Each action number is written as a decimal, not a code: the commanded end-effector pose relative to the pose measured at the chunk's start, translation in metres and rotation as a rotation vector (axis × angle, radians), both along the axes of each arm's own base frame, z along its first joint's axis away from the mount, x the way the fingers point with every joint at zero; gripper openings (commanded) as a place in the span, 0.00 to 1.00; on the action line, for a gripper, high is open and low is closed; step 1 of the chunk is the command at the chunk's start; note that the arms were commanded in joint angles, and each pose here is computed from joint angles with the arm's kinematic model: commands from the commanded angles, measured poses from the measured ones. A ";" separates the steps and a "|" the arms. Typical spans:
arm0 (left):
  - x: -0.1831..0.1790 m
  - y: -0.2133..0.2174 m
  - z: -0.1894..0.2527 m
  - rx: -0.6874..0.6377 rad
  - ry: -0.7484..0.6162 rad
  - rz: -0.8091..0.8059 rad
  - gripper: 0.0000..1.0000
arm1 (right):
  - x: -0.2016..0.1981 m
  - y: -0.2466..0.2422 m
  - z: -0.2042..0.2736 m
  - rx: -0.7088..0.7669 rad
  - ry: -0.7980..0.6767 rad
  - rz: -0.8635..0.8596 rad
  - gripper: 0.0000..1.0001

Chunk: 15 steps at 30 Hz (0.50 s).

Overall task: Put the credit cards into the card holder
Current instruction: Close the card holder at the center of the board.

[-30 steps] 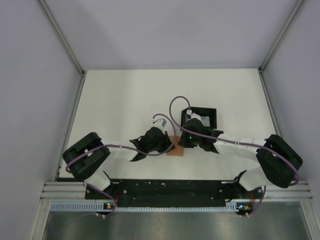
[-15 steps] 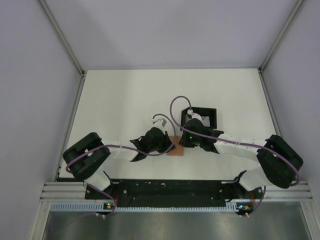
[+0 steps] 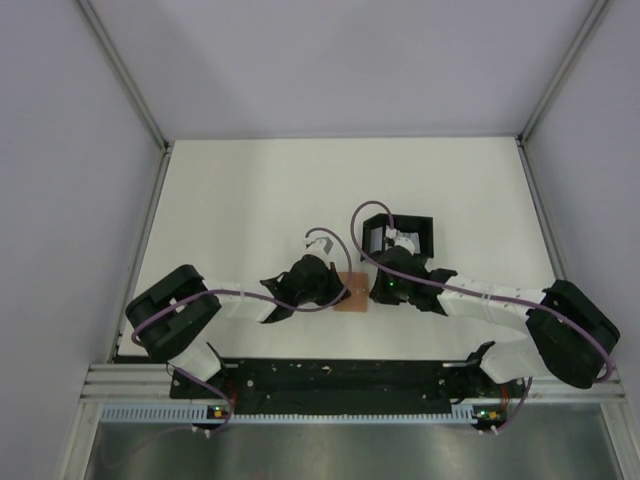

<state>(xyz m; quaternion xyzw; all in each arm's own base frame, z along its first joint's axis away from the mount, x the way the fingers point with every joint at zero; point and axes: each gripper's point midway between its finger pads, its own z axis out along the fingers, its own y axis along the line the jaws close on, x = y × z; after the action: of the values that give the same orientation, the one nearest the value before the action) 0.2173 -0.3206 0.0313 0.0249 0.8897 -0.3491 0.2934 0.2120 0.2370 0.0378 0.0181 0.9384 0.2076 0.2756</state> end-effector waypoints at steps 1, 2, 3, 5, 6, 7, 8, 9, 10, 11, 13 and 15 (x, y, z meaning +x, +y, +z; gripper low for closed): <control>-0.024 0.045 -0.059 0.244 0.112 0.011 0.00 | 0.008 0.002 0.004 0.023 -0.016 -0.030 0.07; -0.024 0.045 -0.059 0.243 0.113 0.009 0.00 | 0.008 0.004 0.005 0.032 -0.021 -0.023 0.07; -0.024 0.045 -0.059 0.243 0.113 0.009 0.00 | 0.009 0.006 0.006 0.038 -0.025 -0.018 0.07; -0.024 0.045 -0.060 0.244 0.115 0.008 0.00 | 0.013 0.007 0.009 0.034 -0.037 -0.021 0.07; -0.024 0.045 -0.060 0.245 0.115 0.007 0.00 | 0.015 0.008 0.010 0.033 -0.045 -0.021 0.07; -0.024 0.044 -0.059 0.243 0.113 0.007 0.00 | 0.018 0.009 0.013 0.034 -0.056 -0.024 0.07; -0.024 0.044 -0.059 0.242 0.115 0.007 0.00 | 0.019 0.008 0.013 0.025 -0.061 -0.020 0.07; -0.024 0.044 -0.060 0.243 0.116 0.005 0.00 | 0.021 0.009 0.016 0.024 -0.068 -0.018 0.07; -0.025 0.044 -0.060 0.244 0.117 0.003 0.00 | 0.022 0.010 0.016 0.021 -0.073 -0.019 0.07; -0.024 0.044 -0.060 0.244 0.115 0.002 0.00 | 0.023 0.010 0.017 0.021 -0.077 -0.019 0.07; -0.024 0.044 -0.060 0.244 0.114 0.003 0.00 | 0.026 0.012 0.020 0.024 -0.084 -0.015 0.07; -0.025 0.045 -0.061 0.248 0.117 0.003 0.00 | 0.028 0.013 0.021 0.022 -0.087 -0.012 0.07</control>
<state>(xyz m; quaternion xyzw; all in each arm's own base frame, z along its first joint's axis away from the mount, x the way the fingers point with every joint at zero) 0.2175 -0.3207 0.0315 0.0251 0.8895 -0.3493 0.2936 0.2166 0.2385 0.0357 0.0179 0.9378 0.2034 0.2806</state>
